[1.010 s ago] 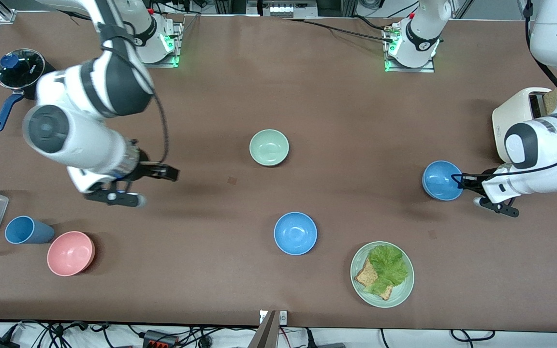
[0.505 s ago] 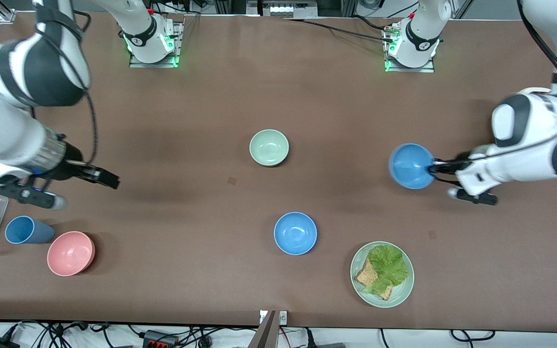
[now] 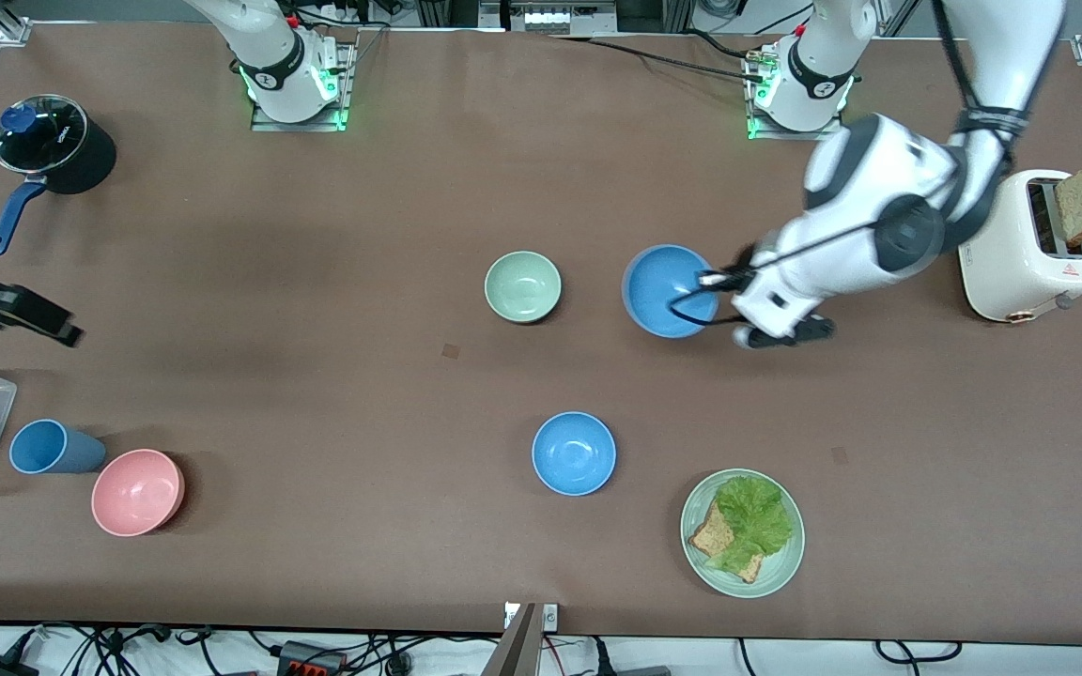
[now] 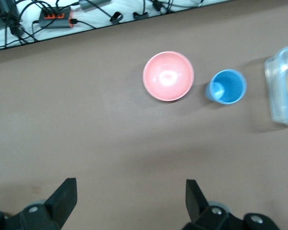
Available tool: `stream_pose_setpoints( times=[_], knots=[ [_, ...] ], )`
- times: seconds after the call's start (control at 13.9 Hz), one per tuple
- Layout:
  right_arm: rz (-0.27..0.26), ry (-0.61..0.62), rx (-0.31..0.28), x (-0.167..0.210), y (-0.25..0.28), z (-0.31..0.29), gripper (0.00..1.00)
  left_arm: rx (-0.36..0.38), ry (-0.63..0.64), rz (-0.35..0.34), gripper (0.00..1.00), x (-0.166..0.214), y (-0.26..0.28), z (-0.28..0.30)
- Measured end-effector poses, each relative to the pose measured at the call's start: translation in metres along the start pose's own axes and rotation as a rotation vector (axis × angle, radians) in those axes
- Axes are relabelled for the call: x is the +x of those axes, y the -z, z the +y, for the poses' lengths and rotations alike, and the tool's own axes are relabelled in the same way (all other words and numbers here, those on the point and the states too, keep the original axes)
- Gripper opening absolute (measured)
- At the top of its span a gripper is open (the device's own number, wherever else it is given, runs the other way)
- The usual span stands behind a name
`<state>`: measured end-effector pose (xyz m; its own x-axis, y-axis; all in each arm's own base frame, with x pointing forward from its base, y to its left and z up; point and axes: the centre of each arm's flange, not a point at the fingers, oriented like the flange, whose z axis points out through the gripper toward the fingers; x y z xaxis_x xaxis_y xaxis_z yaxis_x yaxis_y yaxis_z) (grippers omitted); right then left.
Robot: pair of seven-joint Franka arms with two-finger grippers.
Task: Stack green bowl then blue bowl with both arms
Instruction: 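Carry the blue bowl over the green bowl with the left gripper, then lower the blue bowl into the green bowl and open the left gripper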
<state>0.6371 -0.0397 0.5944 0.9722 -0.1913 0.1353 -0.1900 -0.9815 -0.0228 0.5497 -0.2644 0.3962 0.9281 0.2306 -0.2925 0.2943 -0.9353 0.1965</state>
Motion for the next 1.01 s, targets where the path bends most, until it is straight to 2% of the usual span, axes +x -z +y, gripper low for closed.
stream_pose_setpoints(
  times=[0.29,0.51,0.72,1.01],
  knots=[
    [0.012,0.075,-0.009,-0.002,0.013,0.027,1.00,-0.094,0.170,0.071,0.04,-0.041,-0.023,0.054],
    [-0.016,0.086,-0.005,-0.009,0.018,0.021,1.00,-0.167,0.265,0.113,0.04,-0.080,-0.064,0.087],
    [-0.042,0.089,-0.008,-0.016,0.015,0.021,1.00,-0.160,0.312,0.108,0.04,-0.110,-0.089,0.102],
    [-0.048,0.091,-0.013,-0.039,0.003,0.023,1.00,-0.089,0.348,0.169,0.04,-0.120,-0.112,0.104]
  ],
)
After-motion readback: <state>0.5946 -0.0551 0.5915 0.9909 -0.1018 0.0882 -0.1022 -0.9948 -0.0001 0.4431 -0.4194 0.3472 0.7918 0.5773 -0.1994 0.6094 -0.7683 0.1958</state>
